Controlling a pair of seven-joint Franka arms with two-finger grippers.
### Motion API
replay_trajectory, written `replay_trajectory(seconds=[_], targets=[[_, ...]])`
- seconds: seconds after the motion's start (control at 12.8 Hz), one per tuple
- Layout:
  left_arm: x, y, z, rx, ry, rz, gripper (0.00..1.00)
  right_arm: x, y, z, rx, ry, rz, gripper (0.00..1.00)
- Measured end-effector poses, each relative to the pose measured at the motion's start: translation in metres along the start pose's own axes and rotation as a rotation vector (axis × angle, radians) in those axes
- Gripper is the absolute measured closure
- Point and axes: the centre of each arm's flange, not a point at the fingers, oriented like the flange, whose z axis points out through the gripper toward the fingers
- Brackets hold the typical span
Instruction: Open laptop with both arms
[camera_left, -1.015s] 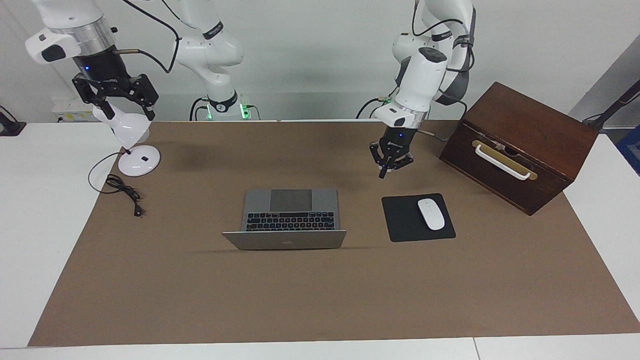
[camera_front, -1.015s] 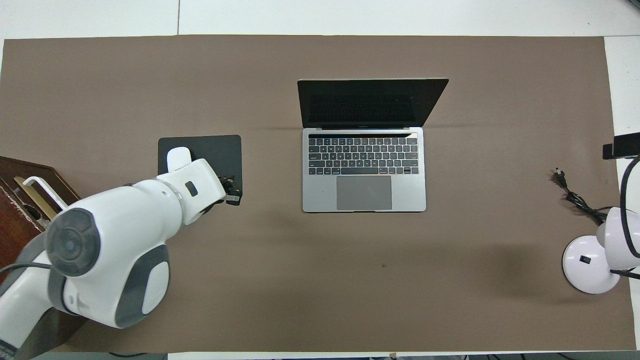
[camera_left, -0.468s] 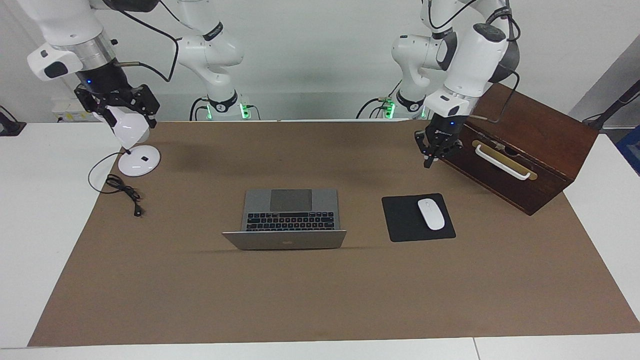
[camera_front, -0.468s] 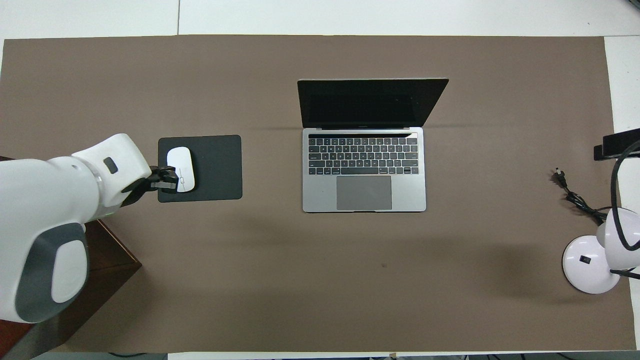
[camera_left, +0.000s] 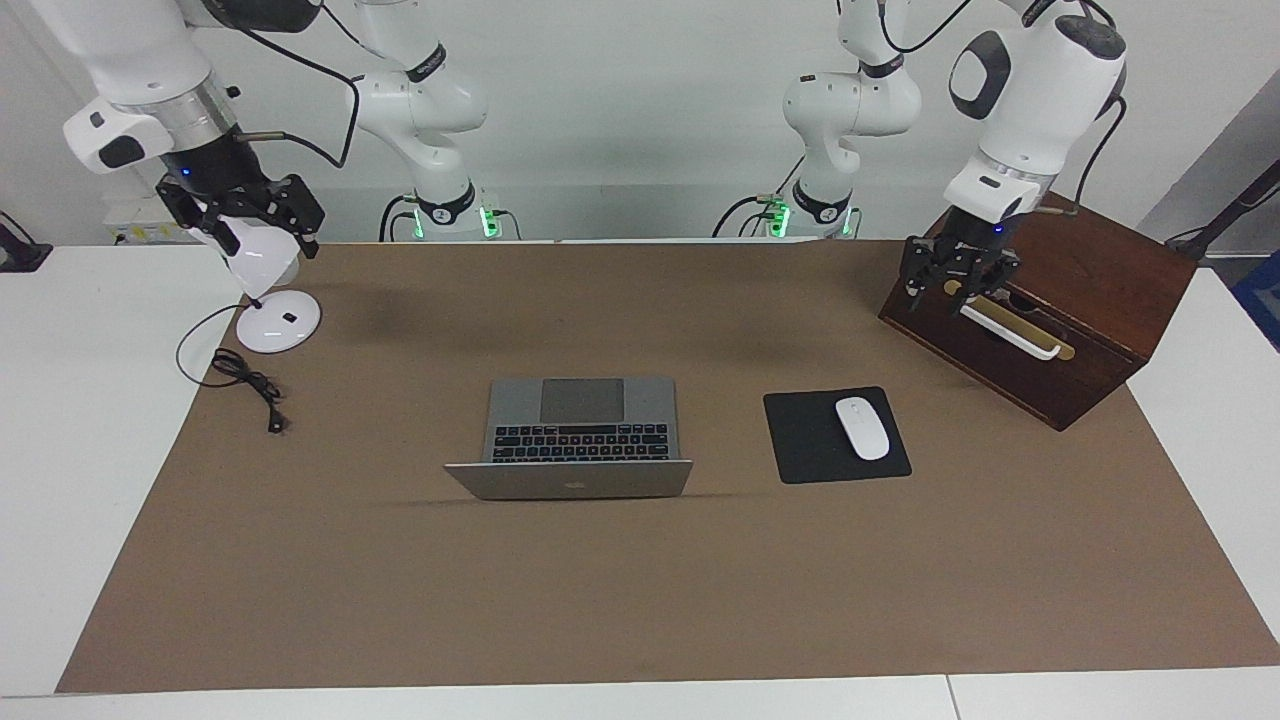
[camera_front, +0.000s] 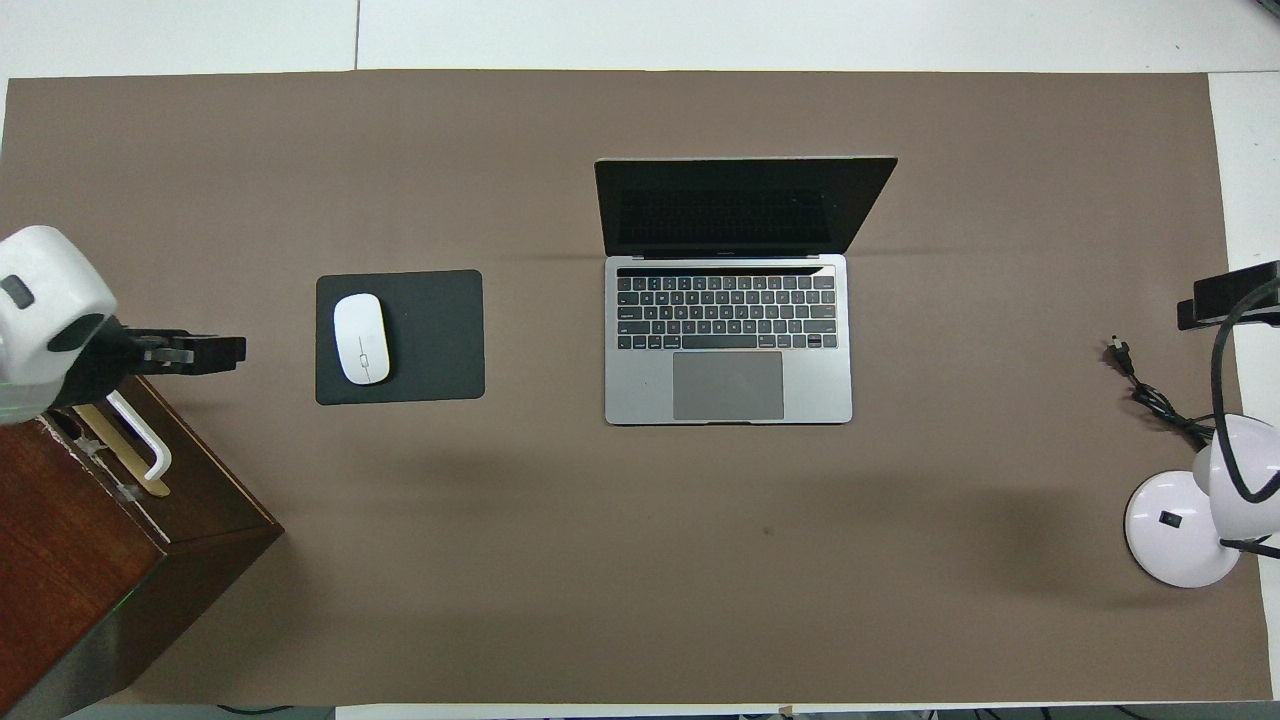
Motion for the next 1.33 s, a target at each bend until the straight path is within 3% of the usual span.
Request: replay_trajectory(seconds=[0.16,0.78,1.33], targets=[[0.001,-0.018,-0.013,0.007,0.008,-0.034,0.00,0.000,-0.003,0.000,0.000,0.003,-0.034,0.00],[0.034,-0.025,-0.061,0.010,-0.010,-0.043,0.00,0.003,-0.004,0.002,-0.001,0.013,-0.075,0.00],[0.053,-0.027,-0.048,0.017,-0.122,-0.041,0.00,0.002,-0.007,0.007,-0.001,0.003,0.009,0.00]])
